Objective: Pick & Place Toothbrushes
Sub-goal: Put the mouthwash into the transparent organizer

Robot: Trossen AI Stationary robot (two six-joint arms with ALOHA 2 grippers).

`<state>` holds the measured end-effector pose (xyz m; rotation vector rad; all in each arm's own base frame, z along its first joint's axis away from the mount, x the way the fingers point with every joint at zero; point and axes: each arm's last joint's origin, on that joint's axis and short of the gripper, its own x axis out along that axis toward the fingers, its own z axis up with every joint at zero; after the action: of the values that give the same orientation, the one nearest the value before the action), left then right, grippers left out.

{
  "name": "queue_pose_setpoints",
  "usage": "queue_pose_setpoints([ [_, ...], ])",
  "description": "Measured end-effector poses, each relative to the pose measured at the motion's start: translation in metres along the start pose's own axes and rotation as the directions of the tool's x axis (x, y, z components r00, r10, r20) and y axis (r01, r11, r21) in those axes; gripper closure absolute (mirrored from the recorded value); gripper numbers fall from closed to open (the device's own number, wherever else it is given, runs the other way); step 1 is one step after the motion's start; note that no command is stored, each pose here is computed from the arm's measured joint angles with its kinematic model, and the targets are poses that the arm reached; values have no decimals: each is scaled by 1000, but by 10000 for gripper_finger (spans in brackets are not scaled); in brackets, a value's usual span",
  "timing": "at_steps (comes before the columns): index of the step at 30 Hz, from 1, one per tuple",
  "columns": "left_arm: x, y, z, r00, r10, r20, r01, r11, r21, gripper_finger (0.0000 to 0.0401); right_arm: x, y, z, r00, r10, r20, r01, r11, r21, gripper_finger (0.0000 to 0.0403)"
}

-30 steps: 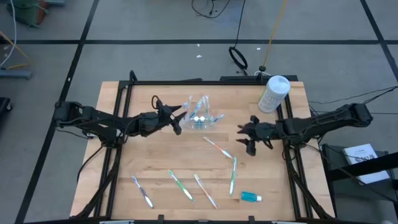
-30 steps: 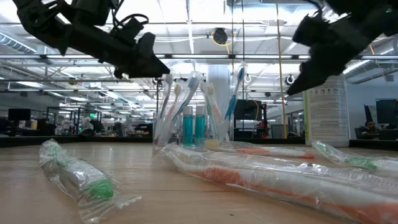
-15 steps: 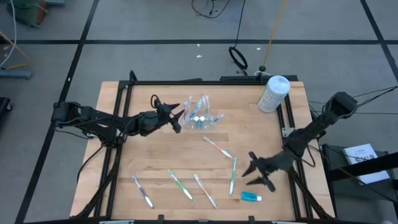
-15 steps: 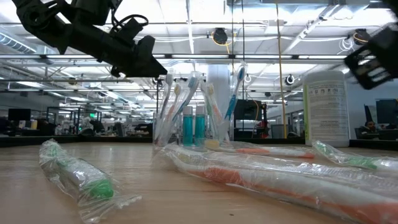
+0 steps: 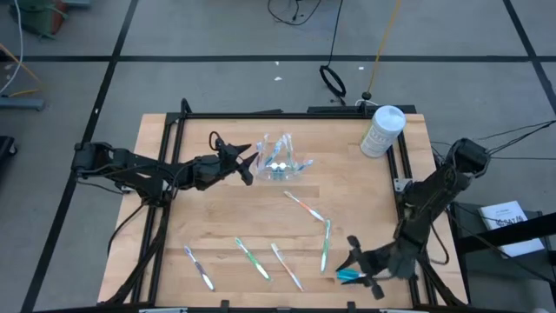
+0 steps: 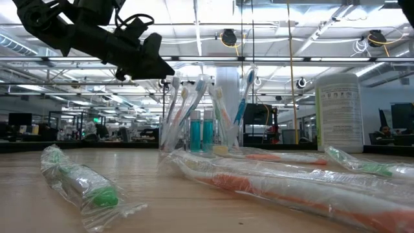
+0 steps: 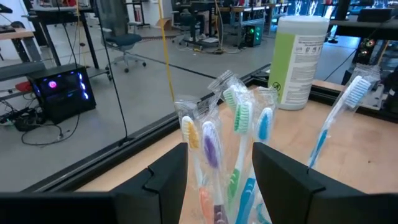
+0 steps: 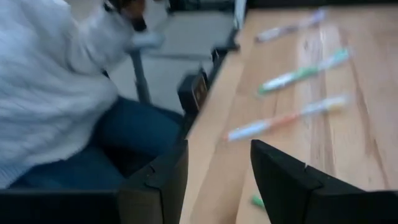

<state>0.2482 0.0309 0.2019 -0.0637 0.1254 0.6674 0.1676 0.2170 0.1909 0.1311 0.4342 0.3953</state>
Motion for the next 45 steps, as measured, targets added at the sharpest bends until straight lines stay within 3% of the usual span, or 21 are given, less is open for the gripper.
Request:
queue_pose_setpoints([
  [4, 0, 0, 0, 1000, -1, 1, 1, 1000, -2, 215, 12, 8, -15, 990, -46, -136, 55, 997, 62, 238],
  [8, 0, 0, 0, 1000, -1, 4, 1, 1000, -5, 215, 16, 15, -30, 983, -41, -181, 83, 969, 231, 238],
  [10, 0, 0, 2, 1000, -3, 18, 3, 1000, -10, 215, 16, 16, -33, 979, -37, -199, 89, 962, 258, 238],
  [15, 0, -1, 9, 997, -8, 80, 12, 999, -51, 215, 10, 13, -41, 939, 4, -344, 54, 986, 157, 238],
  [22, 0, 1, 12, 994, -3, 105, 8, 999, -52, 215, 1, 9, -57, 878, -77, -472, 148, 982, 116, 239],
  [34, 2, 4, 13, 993, 12, 117, -6, 999, -52, 215, -2, 12, -61, 839, 0, -544, 168, 951, 258, 239],
  [41, 2, 4, 13, 993, 11, 116, -5, 999, -52, 215, -2, 6, -62, 850, -117, -513, 244, 951, 189, 239],
  [45, 2, 4, 13, 993, 12, 117, -8, 999, -32, 215, -6, 0, -68, 807, -175, -564, 294, 947, 127, 239],
])
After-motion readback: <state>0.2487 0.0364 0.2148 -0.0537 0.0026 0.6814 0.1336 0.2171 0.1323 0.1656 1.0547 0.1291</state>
